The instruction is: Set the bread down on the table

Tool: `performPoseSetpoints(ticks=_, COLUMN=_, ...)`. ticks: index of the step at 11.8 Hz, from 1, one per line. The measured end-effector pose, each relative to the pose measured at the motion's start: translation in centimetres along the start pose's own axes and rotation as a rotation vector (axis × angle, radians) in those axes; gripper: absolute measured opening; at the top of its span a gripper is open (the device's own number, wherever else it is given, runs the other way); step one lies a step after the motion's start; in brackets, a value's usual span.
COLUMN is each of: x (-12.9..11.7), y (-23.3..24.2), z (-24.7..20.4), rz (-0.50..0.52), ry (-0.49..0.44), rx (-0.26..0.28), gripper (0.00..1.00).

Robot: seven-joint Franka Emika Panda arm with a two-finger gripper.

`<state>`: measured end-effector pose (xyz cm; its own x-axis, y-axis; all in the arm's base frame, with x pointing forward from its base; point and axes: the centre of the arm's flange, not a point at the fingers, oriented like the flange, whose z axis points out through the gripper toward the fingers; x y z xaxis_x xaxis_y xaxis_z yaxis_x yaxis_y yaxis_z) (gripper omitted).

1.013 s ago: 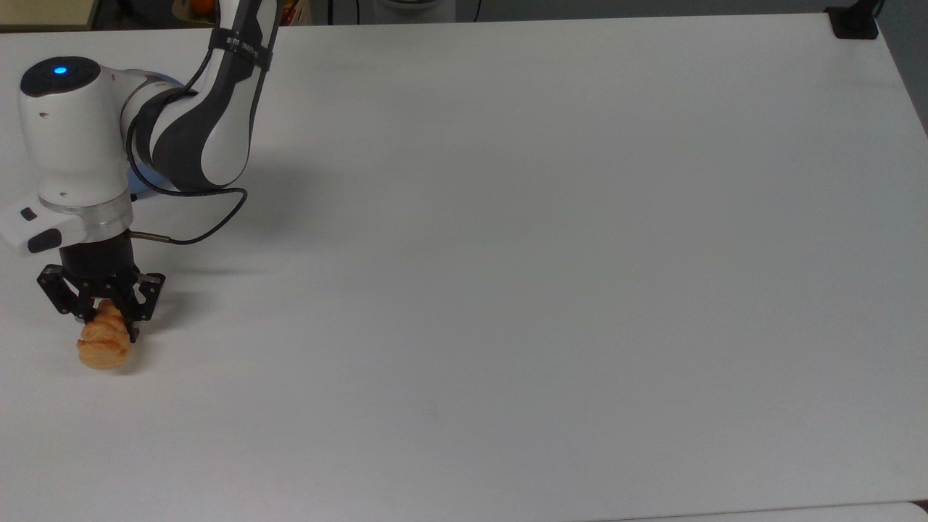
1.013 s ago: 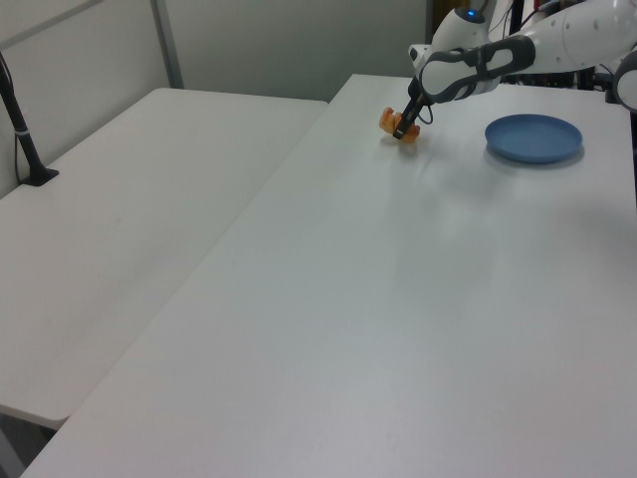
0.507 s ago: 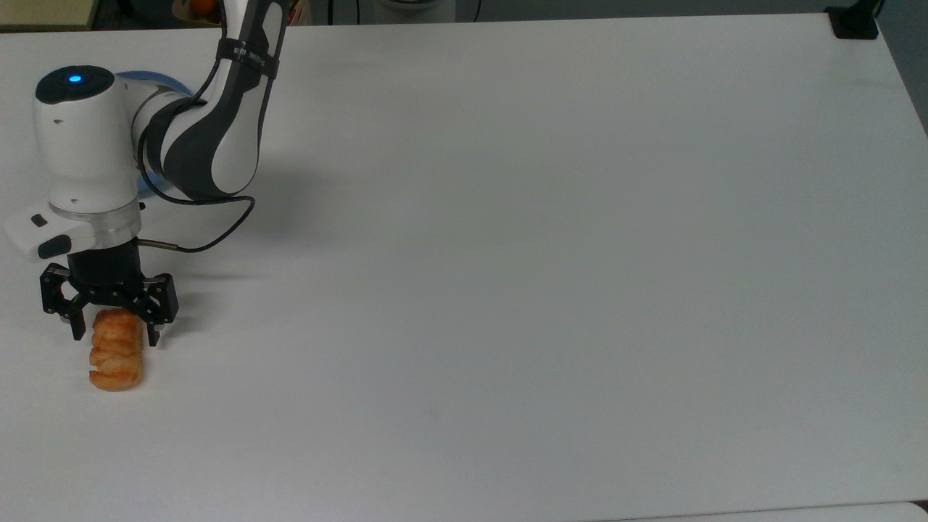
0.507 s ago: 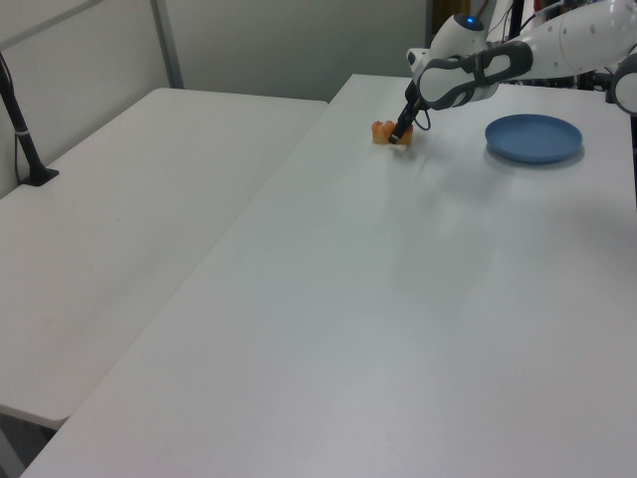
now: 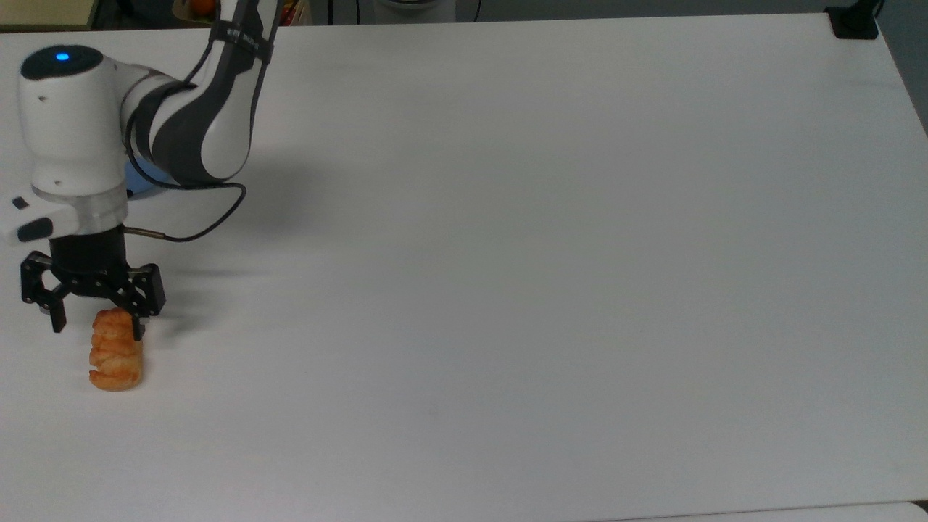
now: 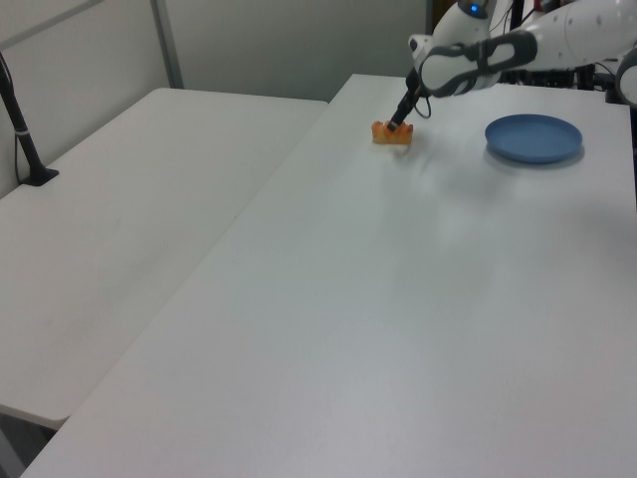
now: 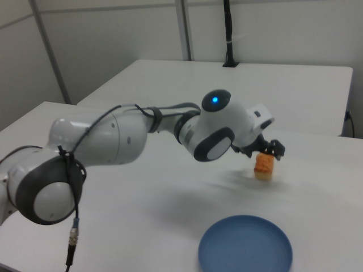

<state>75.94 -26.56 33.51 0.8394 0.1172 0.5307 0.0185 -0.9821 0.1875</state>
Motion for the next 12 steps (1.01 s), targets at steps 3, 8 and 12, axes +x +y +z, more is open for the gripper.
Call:
performPoseSetpoints(ticks=3, x=1.8, y=1.3, z=-6.9, rz=0.042, ry=0.015, rx=0.022, gripper=1.0)
performPoseSetpoints(ticks=8, x=2.5, y=1.5, z=-22.9, rz=0.255, ry=-0.149, rx=0.223, gripper=1.0)
performPoseSetpoints(ticks=12, x=1.0, y=-1.3, z=-33.0, rz=0.368, ry=-0.31, rx=0.272, gripper=1.0)
